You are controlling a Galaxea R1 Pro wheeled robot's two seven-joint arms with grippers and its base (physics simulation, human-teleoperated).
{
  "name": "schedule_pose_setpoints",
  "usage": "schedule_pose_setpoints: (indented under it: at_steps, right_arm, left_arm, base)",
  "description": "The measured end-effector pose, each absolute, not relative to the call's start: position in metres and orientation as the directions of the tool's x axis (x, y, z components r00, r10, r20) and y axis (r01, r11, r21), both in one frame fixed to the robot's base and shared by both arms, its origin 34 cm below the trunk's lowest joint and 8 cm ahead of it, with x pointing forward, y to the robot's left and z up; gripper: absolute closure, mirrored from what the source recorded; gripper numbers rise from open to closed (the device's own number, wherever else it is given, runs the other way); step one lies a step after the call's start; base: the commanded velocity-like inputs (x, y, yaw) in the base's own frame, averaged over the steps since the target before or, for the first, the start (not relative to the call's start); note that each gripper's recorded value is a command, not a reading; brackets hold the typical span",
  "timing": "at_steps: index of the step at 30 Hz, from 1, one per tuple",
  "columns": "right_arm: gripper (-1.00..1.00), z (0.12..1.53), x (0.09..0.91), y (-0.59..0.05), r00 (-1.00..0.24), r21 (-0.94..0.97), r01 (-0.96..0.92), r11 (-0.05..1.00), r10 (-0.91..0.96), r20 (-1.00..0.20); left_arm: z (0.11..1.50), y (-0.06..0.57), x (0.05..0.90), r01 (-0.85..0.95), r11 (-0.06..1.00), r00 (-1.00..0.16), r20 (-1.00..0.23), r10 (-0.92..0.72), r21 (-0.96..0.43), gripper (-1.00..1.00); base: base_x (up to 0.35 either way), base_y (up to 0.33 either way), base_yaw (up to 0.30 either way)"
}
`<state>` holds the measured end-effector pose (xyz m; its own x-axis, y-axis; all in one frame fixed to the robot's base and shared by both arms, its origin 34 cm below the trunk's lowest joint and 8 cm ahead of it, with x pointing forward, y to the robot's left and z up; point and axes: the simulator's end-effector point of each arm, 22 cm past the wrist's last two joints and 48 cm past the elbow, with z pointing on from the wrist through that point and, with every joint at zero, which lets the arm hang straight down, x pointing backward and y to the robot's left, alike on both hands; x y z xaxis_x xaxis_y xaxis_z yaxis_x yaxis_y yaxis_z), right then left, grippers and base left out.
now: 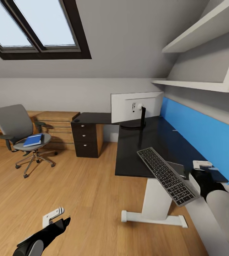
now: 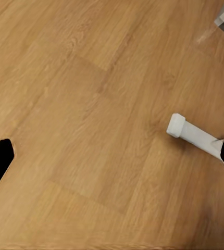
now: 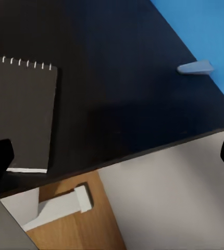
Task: In the bedroom, organize the workspace by keeping the computer under the desk, ensuring the monitor is on the desk, placing the keyboard on the desk next to the monitor, placing the mouse on the desk next to the keyboard, moving the folder from the swivel chair onto the desk next to the mouse, stacking the notebook on top of the folder with the pen on top of the notebook, and positioning the swivel chair next to the desk.
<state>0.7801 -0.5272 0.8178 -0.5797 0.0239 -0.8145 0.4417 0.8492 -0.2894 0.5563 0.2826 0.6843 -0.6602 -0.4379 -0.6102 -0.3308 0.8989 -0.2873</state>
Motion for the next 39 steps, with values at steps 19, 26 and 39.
schedule_pose_setpoints:
  at_steps: [19, 26, 39]
  right_arm:
    - [-1.0, 0.894, 0.785, -0.483, -0.491, -0.122, 0.418, 0.9, 0.111, -0.864]
    - [-1.0, 0.917, 0.748, -0.383, -0.47, 0.036, 0.259, 0.965, 0.158, -0.868]
    - [-1.0, 0.903, 0.742, -0.364, -0.476, 0.122, 0.266, 0.956, 0.241, -0.846]
  left_arm:
    - [0.67, 0.272, 0.545, -0.299, 0.928, -0.716, -0.592, -0.372, -0.222, -1.0]
    - [0.67, 0.27, 0.545, -0.293, 0.93, -0.718, -0.591, -0.367, -0.221, -1.0]
    - [0.67, 0.271, 0.545, -0.296, 0.929, -0.716, -0.592, -0.37, -0.222, -1.0]
  base:
    - [0.0, 0.0, 0.0]
    - [0.0, 0.0, 0.0]
    - [-0.184, 0.156, -0.034]
